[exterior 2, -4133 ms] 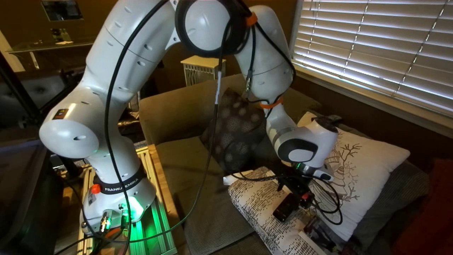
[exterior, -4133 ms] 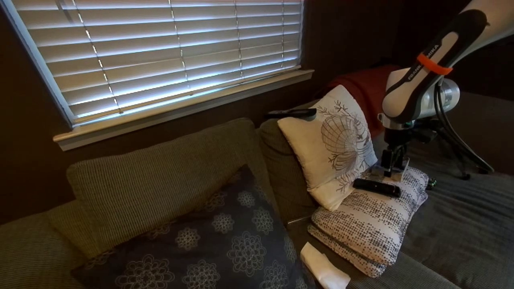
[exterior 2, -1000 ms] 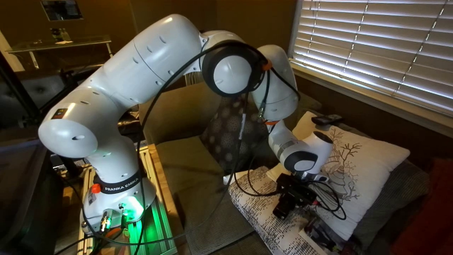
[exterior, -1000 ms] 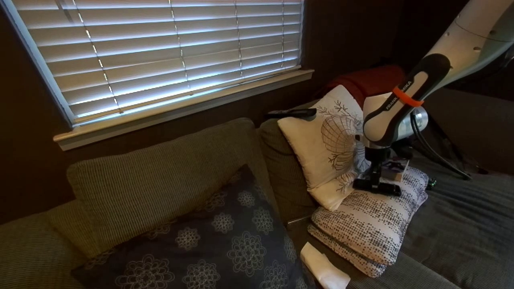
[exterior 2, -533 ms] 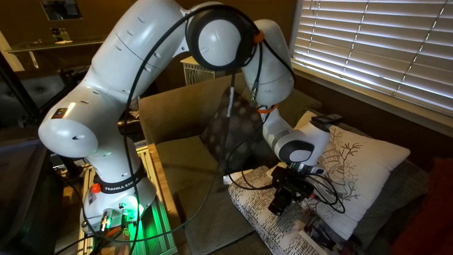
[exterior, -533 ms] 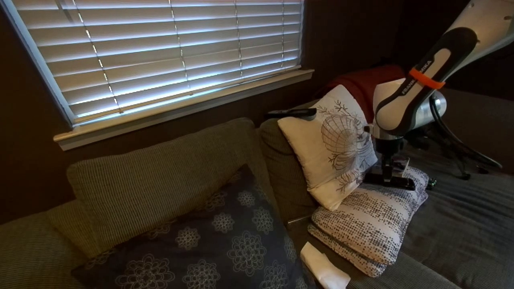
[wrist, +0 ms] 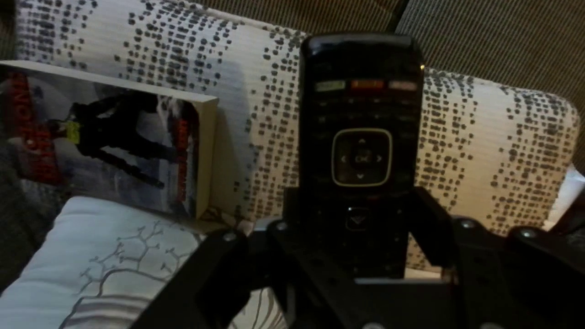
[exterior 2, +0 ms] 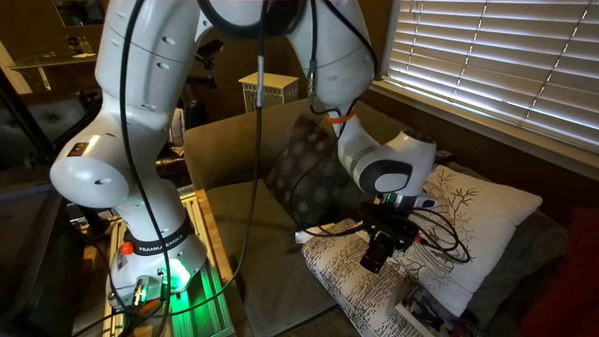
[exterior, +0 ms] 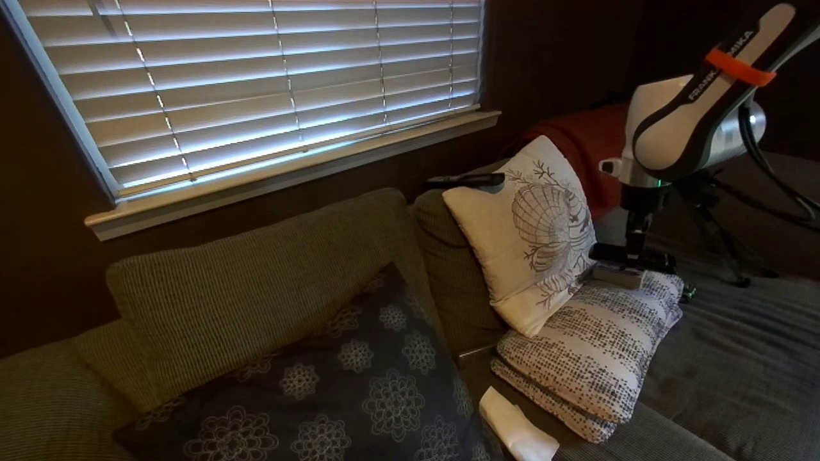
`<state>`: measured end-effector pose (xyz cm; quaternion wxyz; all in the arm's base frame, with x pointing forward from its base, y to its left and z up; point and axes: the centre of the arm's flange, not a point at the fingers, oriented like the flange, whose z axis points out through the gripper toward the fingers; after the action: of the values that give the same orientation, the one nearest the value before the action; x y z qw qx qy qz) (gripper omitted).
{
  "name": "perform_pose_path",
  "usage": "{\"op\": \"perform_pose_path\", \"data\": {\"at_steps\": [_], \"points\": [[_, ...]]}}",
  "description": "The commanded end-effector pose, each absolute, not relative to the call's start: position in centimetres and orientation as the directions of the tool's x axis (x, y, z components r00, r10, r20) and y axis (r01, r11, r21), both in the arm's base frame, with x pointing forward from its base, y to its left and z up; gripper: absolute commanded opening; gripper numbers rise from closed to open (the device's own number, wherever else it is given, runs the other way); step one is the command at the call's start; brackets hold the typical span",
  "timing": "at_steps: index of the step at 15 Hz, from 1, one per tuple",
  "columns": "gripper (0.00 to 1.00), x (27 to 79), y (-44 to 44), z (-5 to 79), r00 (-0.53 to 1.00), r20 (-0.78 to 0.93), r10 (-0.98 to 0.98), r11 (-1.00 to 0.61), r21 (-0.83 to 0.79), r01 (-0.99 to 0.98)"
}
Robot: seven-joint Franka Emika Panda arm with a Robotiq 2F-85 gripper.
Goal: Place the remote controls on top of the white pillow.
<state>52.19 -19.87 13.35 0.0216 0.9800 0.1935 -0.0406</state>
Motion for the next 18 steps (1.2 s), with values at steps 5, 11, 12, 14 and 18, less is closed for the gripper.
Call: {"op": "perform_pose_path", "data": {"at_steps": [5,11,12,14,18], "points": [[0.35,51.5,-18.6,28.4,0.917,0.135,0.376,-0.925,0.112,0.362],[0.35,55.9,-16.5,36.2,0.905,0.288,0.314,-0.949,0.125,0.290],[0.35,56.6,-16.1,37.1,0.902,0.302,0.309,-0.951,0.120,0.286],[0.60,56.1,-16.0,36.0,0.899,0.296,0.324,-0.946,0.138,0.295],[0.60,56.9,-15.5,37.1,0.896,0.313,0.313,-0.949,0.128,0.287]]}}
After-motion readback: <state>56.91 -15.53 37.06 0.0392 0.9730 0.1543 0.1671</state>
